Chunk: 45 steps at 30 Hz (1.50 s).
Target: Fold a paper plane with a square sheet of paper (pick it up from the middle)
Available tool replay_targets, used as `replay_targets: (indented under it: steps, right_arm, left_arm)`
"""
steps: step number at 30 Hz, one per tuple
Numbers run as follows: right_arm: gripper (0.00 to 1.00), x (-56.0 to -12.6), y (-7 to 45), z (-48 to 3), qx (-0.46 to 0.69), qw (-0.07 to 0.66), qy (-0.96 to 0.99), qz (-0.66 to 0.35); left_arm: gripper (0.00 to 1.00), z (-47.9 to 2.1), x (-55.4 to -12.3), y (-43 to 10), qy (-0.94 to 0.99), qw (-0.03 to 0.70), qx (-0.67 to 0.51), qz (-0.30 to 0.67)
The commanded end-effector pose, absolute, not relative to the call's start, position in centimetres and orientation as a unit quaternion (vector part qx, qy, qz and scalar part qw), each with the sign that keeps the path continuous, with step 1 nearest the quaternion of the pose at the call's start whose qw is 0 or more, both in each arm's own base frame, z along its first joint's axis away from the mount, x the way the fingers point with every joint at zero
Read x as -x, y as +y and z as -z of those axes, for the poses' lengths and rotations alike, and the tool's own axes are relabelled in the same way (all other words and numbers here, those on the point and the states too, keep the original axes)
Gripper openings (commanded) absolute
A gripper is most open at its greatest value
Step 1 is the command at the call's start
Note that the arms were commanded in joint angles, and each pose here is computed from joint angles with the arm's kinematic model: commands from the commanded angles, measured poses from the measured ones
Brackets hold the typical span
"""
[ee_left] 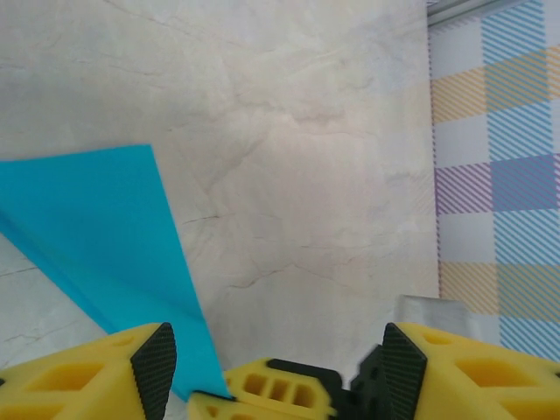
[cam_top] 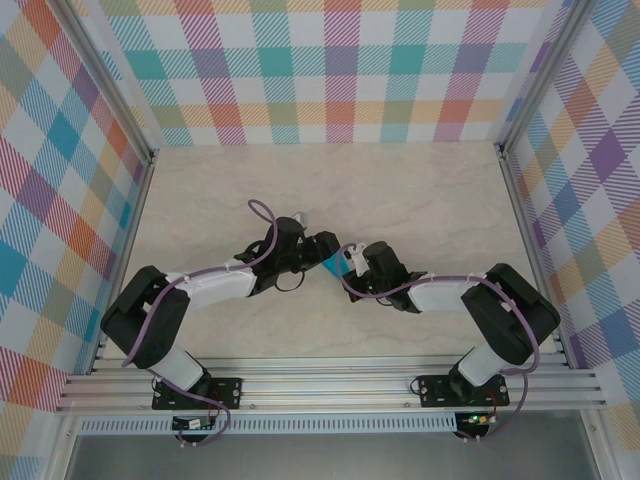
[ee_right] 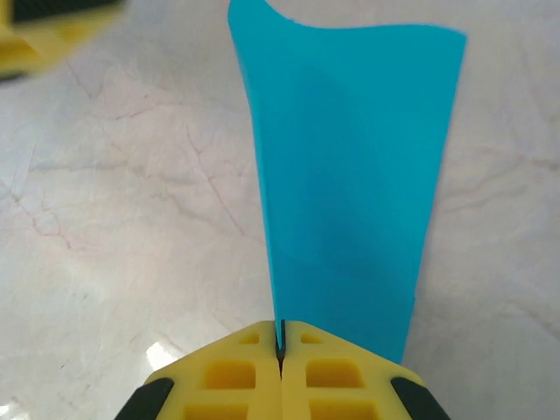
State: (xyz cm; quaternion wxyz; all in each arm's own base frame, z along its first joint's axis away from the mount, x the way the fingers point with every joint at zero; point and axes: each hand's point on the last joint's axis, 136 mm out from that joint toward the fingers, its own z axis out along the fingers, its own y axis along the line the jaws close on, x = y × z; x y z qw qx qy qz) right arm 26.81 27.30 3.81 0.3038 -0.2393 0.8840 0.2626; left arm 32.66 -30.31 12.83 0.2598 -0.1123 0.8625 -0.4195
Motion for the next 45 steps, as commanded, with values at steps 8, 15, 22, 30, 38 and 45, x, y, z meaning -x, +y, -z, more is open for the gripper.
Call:
replay_targets:
  steps: [8, 15, 22, 30, 38, 45]
  right_arm:
    - [0.00, -26.2, 28.2, -4.3, 0.165, 0.212, 0.886, -0.378]
    - [0.00, -26.3, 27.9, -4.6, 0.124, 0.175, 0.882, -0.420]
    - [0.00, -26.6, 27.7, -4.6, 0.086, 0.166, 0.877, -0.442]
    - [0.00, -26.9, 27.9, -4.2, 0.035, 0.143, 0.870, -0.470]
    - [0.00, -27.0, 27.7, -3.5, -0.001, 0.117, 0.866, -0.485]
    - [0.00, -27.3, 27.3, -2.7, -0.043, 0.088, 0.861, -0.500]
  left_arm:
    - [0.66, -12.4, -31.4, -28.9, 0.868, 0.264, 0.107, 0.407]
    - [0.66, -11.8, -31.0, -28.9, 0.870, 0.258, 0.107, 0.407]
    - [0.66, -11.1, -30.7, -29.4, 0.872, 0.248, 0.101, 0.410]
    - [0.63, -10.1, -30.4, -30.6, 0.875, 0.234, 0.092, 0.414]
    - [0.61, -9.0, -30.2, -31.5, 0.879, 0.222, 0.085, 0.413]
    - [0.60, -8.5, -30.3, -31.8, 0.880, 0.219, 0.084, 0.413]
